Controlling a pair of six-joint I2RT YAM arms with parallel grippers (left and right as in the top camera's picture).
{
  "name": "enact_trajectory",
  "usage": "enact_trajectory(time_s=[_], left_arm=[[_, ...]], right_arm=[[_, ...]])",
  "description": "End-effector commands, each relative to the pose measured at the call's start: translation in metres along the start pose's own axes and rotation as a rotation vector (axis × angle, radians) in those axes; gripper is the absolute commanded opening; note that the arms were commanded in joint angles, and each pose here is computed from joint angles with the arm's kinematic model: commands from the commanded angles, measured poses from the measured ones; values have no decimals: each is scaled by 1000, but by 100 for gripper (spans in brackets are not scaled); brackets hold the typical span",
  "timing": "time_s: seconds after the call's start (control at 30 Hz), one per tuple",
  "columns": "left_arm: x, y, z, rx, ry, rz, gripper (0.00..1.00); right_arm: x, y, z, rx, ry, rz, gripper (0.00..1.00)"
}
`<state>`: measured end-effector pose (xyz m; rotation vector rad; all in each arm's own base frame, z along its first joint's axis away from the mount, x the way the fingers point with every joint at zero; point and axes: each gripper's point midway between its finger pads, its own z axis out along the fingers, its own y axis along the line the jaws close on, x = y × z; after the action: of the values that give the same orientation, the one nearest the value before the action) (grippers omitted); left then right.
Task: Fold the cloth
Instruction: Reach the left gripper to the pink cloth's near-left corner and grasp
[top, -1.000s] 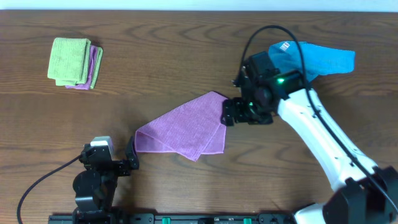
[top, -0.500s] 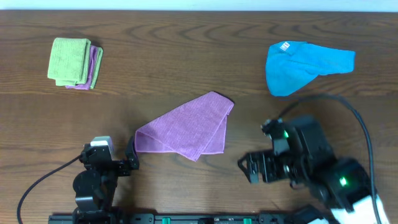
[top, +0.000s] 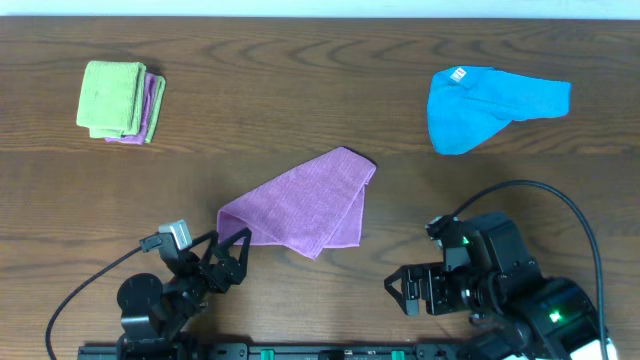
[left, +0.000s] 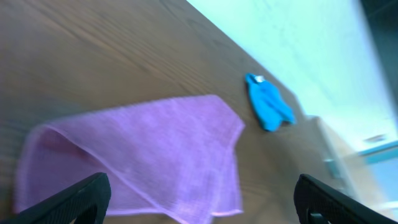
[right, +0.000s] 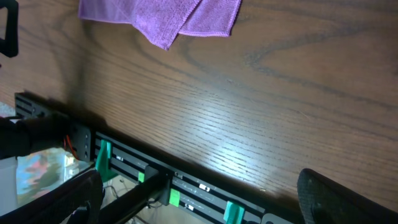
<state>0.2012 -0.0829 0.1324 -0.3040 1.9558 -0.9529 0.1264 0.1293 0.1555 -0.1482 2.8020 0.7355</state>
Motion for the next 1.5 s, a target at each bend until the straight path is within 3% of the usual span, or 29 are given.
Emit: enact_trajectory(time_s=[0.0,0.13,0.33,0.6,0.77,0.93,0.97,1.0,1.07,1.1,1.23,1.33,1.47], left_arm=[[12,-8,2,67,59,-114,96],[15,-8,3,62,80,-107,96],[-7,-23,12,13,88,47,96],[-6,-18,42,-249,407,354,96],[20,-7,65,-451,600,601,96],[68,3,80,-549,721,838,96],[76,4,82,-551,739,865,100],[83,5,84,-554,754,891,91],[97,6,87,-544,785,920,63],[103,4,90,-524,797,919,58],[129,-19,98,-358,848,840,58],[143,-44,107,-217,856,779,52],[141,-45,112,-213,832,783,38]], right_arm=[[1,2,1,-10,1,2,99],[-4,4,1,-20,-22,-8,99],[-15,9,0,-39,-64,-26,99],[-43,1,-12,-11,-182,19,99],[-64,-7,-38,17,-278,60,99],[-71,-14,-57,49,-325,60,99],[-71,-15,-57,54,-323,59,99],[-69,-16,-57,58,-316,61,99],[-65,-17,-56,65,-302,52,99],[-64,-18,-55,68,-295,47,99],[-59,-19,-54,75,-275,41,99],[-58,-20,-54,76,-272,39,99],[-56,-20,-53,78,-262,38,99]])
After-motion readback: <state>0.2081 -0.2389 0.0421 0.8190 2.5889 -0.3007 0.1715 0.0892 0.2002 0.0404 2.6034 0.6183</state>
